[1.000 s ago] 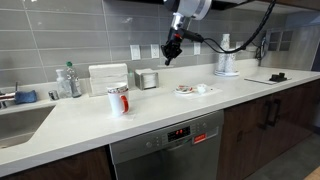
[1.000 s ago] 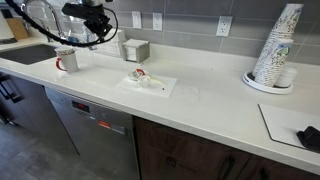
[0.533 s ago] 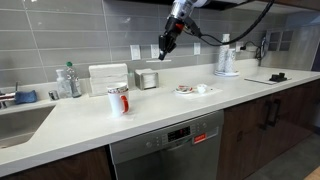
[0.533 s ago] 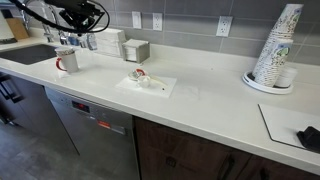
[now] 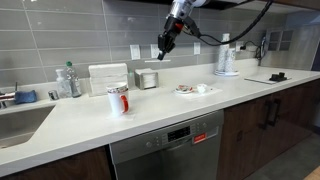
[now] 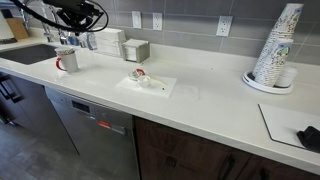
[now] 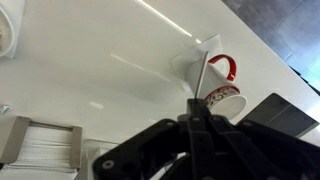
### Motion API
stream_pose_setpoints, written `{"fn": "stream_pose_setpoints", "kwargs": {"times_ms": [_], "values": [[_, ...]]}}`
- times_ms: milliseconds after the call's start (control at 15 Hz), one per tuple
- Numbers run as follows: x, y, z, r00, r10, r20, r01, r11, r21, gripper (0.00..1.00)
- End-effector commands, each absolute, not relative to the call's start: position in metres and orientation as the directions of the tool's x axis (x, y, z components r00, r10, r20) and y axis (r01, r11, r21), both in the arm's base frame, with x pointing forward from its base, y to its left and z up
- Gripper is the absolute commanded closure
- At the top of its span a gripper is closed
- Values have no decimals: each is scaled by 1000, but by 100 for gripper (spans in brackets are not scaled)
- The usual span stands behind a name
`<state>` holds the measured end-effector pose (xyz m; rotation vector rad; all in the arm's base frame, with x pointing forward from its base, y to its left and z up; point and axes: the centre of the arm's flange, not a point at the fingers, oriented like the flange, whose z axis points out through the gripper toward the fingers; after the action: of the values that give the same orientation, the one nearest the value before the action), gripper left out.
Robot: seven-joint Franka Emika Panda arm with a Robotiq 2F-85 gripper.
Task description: Pick up the stick like object on the right side of the counter and put it in the paper cup inside the mug on the left
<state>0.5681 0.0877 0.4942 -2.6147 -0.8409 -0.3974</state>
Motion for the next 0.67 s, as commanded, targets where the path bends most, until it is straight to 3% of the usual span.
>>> {"fn": "stream_pose_setpoints", "kwargs": {"times_ms": [0,600], "values": [[568,88,494,783,501,369,603,-756,-254,99],[575,189,504,721,619,311,690,-683,-239,100]]}}
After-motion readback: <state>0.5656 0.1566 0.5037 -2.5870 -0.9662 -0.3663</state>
